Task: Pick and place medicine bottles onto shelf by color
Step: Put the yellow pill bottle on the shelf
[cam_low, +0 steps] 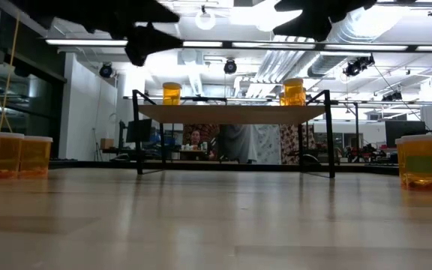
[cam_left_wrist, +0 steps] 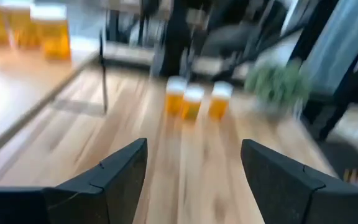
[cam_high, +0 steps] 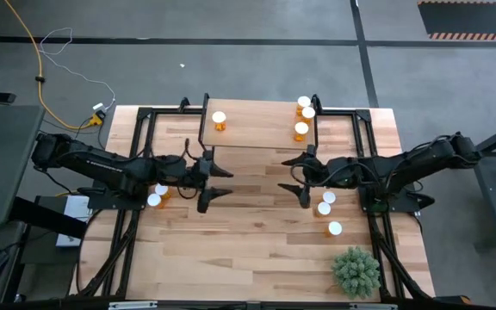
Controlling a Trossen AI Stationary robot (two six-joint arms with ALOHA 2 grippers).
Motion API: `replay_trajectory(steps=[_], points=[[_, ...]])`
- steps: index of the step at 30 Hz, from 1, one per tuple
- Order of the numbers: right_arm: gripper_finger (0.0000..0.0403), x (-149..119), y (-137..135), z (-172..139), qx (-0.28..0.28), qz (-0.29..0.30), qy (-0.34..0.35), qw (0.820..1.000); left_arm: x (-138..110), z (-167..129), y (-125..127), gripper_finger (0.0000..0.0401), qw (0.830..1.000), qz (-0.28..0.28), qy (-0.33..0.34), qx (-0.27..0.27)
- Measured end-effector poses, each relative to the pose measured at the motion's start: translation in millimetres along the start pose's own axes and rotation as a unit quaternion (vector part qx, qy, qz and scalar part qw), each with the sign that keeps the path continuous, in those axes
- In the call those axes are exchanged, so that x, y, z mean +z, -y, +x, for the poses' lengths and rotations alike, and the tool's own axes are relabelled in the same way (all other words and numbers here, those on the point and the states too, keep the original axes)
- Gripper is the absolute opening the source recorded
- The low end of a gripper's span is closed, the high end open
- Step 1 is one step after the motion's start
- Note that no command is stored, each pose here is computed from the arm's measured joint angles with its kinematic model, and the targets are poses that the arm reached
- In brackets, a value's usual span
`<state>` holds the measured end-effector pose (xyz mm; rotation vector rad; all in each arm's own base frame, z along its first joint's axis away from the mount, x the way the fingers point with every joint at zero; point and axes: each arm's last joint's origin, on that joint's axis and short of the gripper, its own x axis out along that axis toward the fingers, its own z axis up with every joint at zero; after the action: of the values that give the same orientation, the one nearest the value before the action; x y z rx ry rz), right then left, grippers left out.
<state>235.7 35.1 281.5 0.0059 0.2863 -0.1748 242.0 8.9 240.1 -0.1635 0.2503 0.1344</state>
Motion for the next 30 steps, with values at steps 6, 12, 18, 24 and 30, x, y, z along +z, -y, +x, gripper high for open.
replay_trajectory(steps=[6,12,18,24,30], points=[[0.0319,-5,-5,11,-0.008,-0.025,-0.003,1.000,14,-17,6,0.0250,0.968,-0.023,-0.205,0.145],[0.0319,-5,-4,14,-0.012,-0.022,0.001,1.000,0,-48,-1,0.0250,0.887,-0.099,-0.326,0.312],[0.0319,-3,-4,14,-0.011,-0.025,0.009,1.000,-30,-70,-16,0.0250,0.794,-0.169,-0.423,0.403],[0.0319,-1,-4,14,-0.011,-0.028,0.019,0.999,-43,-75,-31,0.0250,0.760,-0.189,-0.442,0.438],[0.0319,-1,-4,14,-0.011,-0.028,0.019,0.999,-45,-76,-44,0.0250,0.741,-0.210,-0.460,0.442]])
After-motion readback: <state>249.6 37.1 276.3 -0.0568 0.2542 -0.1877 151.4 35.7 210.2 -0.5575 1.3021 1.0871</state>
